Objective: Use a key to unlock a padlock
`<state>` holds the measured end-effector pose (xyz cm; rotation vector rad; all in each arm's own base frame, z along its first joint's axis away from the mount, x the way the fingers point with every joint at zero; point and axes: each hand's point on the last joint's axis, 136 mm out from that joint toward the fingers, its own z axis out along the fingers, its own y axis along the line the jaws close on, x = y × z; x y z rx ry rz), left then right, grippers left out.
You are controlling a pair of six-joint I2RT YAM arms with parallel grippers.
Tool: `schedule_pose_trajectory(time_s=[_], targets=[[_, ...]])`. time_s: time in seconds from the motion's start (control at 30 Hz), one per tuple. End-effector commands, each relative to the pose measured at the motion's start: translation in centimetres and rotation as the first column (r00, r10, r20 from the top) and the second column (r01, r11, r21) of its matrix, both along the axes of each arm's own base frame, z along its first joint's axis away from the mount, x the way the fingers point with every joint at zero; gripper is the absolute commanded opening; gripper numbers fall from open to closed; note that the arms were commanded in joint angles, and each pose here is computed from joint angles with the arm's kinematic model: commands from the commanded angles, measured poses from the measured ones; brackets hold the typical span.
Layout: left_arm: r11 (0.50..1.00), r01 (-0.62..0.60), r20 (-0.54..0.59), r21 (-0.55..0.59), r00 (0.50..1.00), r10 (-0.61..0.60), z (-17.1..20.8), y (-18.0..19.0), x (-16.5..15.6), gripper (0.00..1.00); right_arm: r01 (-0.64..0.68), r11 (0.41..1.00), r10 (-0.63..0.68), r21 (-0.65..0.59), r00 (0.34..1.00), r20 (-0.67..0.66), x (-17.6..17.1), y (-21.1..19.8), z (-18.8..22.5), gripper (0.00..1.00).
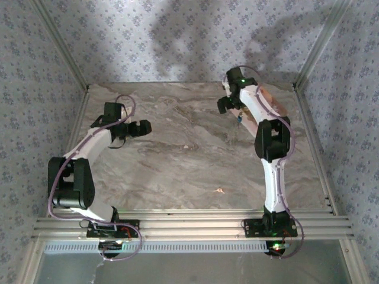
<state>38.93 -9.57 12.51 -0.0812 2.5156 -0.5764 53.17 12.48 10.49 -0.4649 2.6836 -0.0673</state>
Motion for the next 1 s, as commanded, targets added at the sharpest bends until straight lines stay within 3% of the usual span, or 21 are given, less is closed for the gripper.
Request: schedule_pose_trajectory(time_s=[0.0,0.33,0.53,0.73,0.83,0.9,0.97], targets=[[0.999,0.006,-0.004,-0.031,1.000,-0.006,1.1,-0.6,0.1,0.95,-0.158,0.975,0.178,0.156,0.976,-0.123,-3.8,5.7,-1.8,0.91],[0.996,-0.044,-0.022,-0.083,0.999,0.043,1.8,-0.9,0.9,0.95,-0.322,0.924,0.348,0.207,0.932,-0.103,-9.0,13.5,0.6,0.89],[0.990,-0.104,-0.040,-0.096,0.994,0.100,2.5,-0.6,2.0,0.98,-0.400,0.905,0.412,0.148,0.909,-0.061,-12.8,16.2,4.7,0.89],[0.986,-0.034,0.000,-0.162,0.999,0.034,4.1,-2.9,3.8,0.98,-0.231,0.947,0.230,0.224,0.973,0.032,-13.1,13.9,9.3,0.89],[0.978,0.047,0.005,-0.201,0.999,-0.047,4.5,-5.6,4.9,0.96,-0.059,0.957,0.049,0.283,0.998,0.041,-13.2,10.8,10.1,0.89],[0.972,0.099,0.009,-0.213,0.995,-0.099,4.5,-7.6,5.8,0.95,0.106,0.936,-0.115,0.337,0.993,0.007,-13.4,7.8,9.9,0.90],[0.964,0.147,0.013,-0.220,0.989,-0.148,4.5,-9.6,6.7,0.94,0.289,0.871,-0.288,0.397,0.955,-0.063,-14.0,4.5,8.7,0.89]])
